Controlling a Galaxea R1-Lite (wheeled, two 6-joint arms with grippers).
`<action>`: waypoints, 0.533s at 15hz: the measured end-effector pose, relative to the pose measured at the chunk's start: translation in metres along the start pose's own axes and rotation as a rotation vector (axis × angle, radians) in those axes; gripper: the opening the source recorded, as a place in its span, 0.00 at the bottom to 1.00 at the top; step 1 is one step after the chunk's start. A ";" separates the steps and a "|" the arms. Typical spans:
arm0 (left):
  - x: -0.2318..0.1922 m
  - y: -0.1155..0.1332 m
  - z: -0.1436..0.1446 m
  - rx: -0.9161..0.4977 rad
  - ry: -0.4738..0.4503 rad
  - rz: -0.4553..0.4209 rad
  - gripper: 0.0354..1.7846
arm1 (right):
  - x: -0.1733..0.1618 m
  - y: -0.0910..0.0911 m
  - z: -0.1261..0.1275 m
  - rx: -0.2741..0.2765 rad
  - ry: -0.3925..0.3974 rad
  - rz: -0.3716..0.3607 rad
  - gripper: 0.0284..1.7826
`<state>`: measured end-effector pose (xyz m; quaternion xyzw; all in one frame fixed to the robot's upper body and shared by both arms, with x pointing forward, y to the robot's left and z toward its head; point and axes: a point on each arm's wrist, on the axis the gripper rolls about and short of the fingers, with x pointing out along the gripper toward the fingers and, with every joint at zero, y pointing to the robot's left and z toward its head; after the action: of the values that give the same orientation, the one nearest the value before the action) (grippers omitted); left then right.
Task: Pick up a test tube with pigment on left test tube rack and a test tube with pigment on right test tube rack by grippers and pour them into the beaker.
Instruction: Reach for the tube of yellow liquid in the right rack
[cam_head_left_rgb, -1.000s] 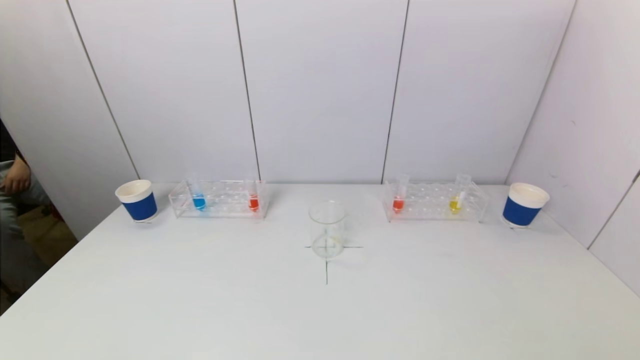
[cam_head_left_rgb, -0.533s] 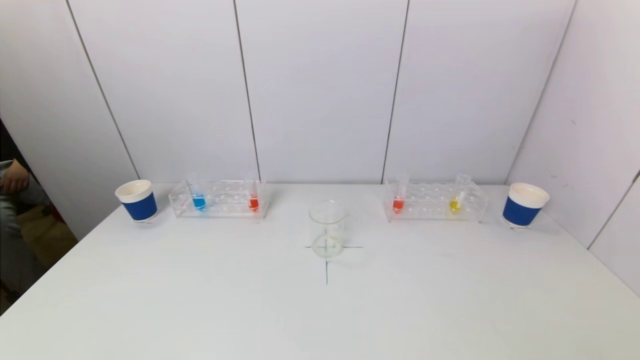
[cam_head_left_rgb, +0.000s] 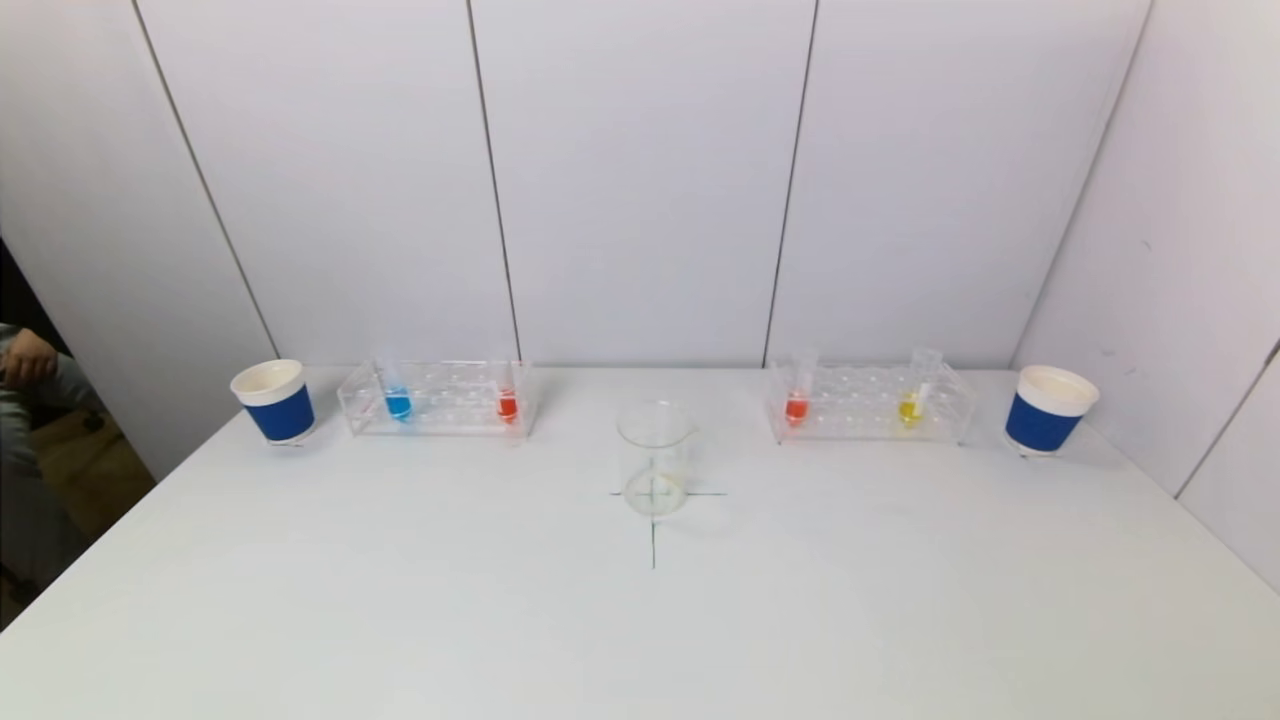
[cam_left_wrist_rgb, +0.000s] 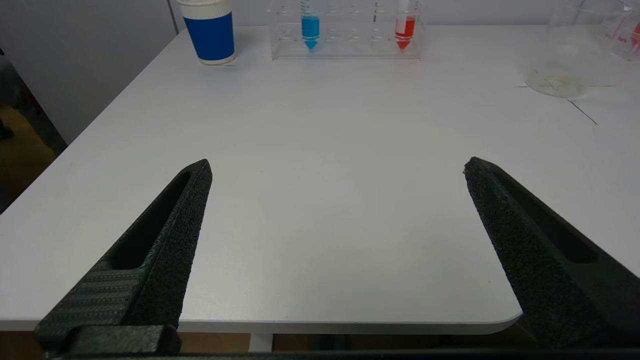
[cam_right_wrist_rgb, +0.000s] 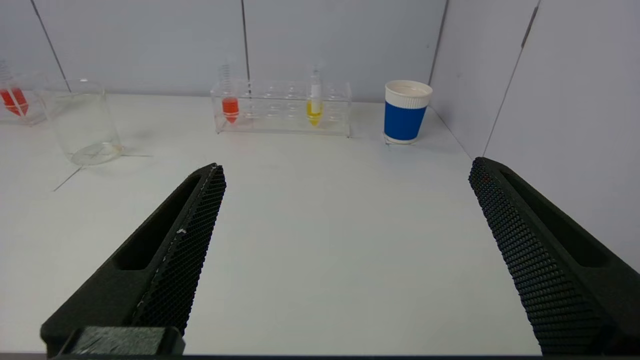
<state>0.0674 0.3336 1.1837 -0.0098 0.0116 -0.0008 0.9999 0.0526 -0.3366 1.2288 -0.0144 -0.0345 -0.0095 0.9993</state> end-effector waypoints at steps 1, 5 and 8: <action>0.000 0.000 0.000 0.000 0.000 0.000 0.99 | 0.000 0.000 0.010 -0.001 -0.006 0.007 0.99; 0.000 0.000 0.000 0.000 0.000 0.000 0.99 | 0.011 0.000 0.044 0.002 -0.002 0.041 0.99; 0.000 0.000 0.000 0.000 0.000 0.000 0.99 | 0.036 0.000 0.068 0.007 0.001 0.052 0.99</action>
<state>0.0674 0.3336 1.1837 -0.0098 0.0116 -0.0011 0.9999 0.0842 -0.3355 1.2992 -0.0121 -0.0339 0.0167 0.9992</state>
